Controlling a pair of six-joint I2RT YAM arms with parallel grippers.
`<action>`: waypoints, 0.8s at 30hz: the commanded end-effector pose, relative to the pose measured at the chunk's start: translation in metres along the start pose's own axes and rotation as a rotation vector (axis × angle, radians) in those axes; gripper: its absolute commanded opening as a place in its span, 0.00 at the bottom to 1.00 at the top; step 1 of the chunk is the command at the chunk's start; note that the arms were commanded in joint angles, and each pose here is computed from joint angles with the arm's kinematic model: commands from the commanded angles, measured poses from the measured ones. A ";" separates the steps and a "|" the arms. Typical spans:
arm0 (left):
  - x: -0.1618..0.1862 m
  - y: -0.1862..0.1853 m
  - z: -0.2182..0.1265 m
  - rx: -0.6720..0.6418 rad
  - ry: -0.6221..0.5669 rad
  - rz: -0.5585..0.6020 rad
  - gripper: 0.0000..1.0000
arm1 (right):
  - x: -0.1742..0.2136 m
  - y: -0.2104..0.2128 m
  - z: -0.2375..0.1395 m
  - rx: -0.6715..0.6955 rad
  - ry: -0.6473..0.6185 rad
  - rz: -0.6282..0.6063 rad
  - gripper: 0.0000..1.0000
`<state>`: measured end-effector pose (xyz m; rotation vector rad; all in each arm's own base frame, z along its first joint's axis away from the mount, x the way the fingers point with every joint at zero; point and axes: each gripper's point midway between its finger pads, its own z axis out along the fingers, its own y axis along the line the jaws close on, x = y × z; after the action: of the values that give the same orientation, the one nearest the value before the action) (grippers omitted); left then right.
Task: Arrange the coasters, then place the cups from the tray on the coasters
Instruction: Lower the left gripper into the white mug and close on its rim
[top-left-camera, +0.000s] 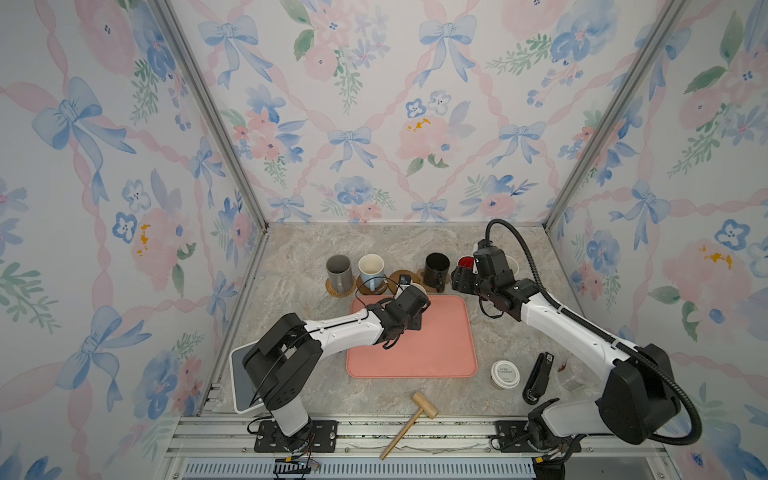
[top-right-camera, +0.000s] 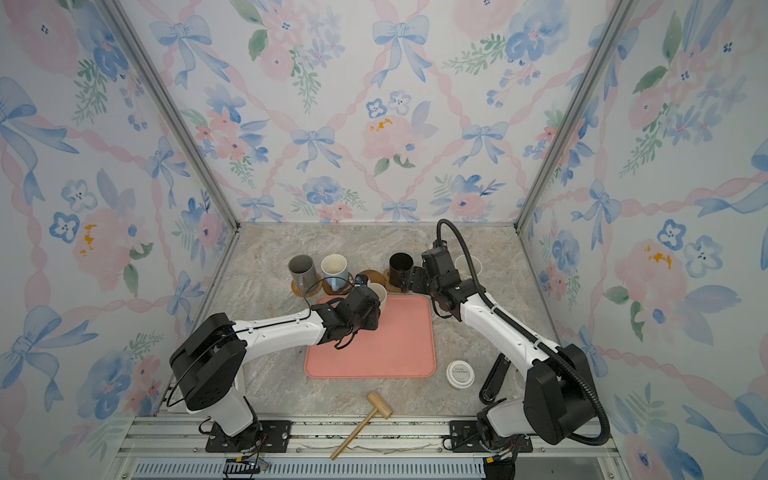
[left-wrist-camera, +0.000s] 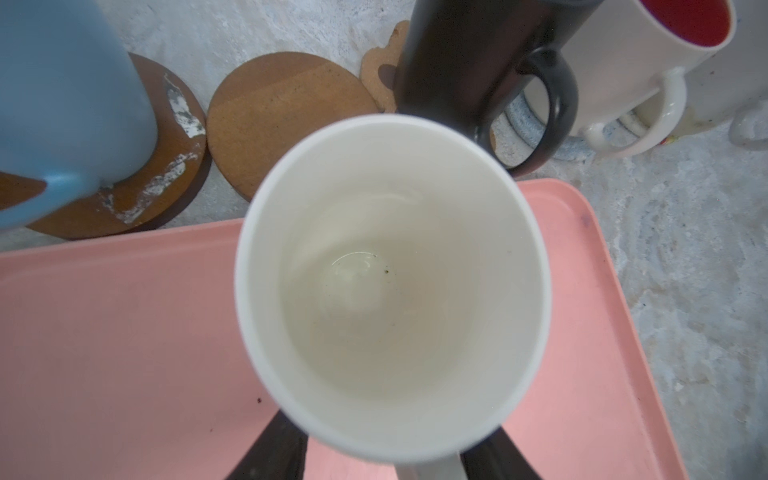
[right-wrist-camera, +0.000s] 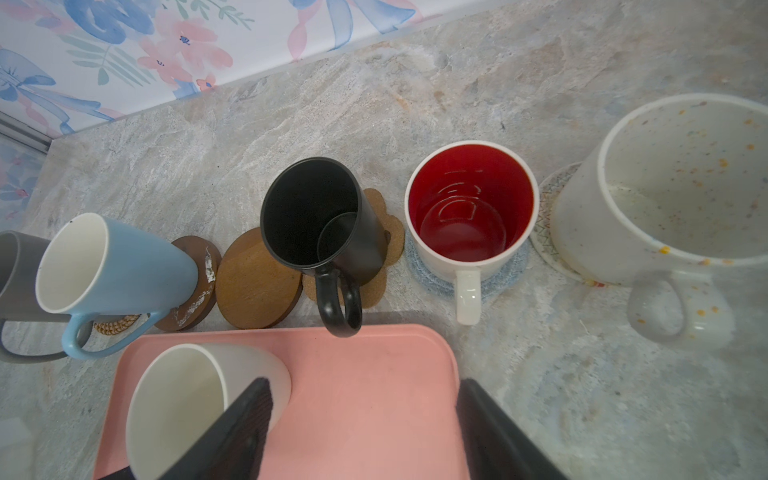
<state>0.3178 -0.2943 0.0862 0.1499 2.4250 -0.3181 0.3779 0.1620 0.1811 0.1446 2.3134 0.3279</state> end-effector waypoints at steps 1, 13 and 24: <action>0.003 0.018 -0.004 -0.065 0.008 -0.006 0.53 | 0.002 -0.003 0.005 0.003 0.008 0.020 0.73; 0.002 0.023 -0.005 -0.080 0.010 -0.008 0.52 | 0.003 -0.002 0.007 0.000 0.017 0.020 0.73; 0.001 0.015 0.002 -0.070 0.019 -0.007 0.49 | 0.004 -0.001 0.010 0.001 0.026 0.017 0.73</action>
<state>0.3164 -0.2781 0.0788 0.1370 2.4513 -0.2389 0.3781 0.1643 0.1756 0.1463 2.3293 0.3367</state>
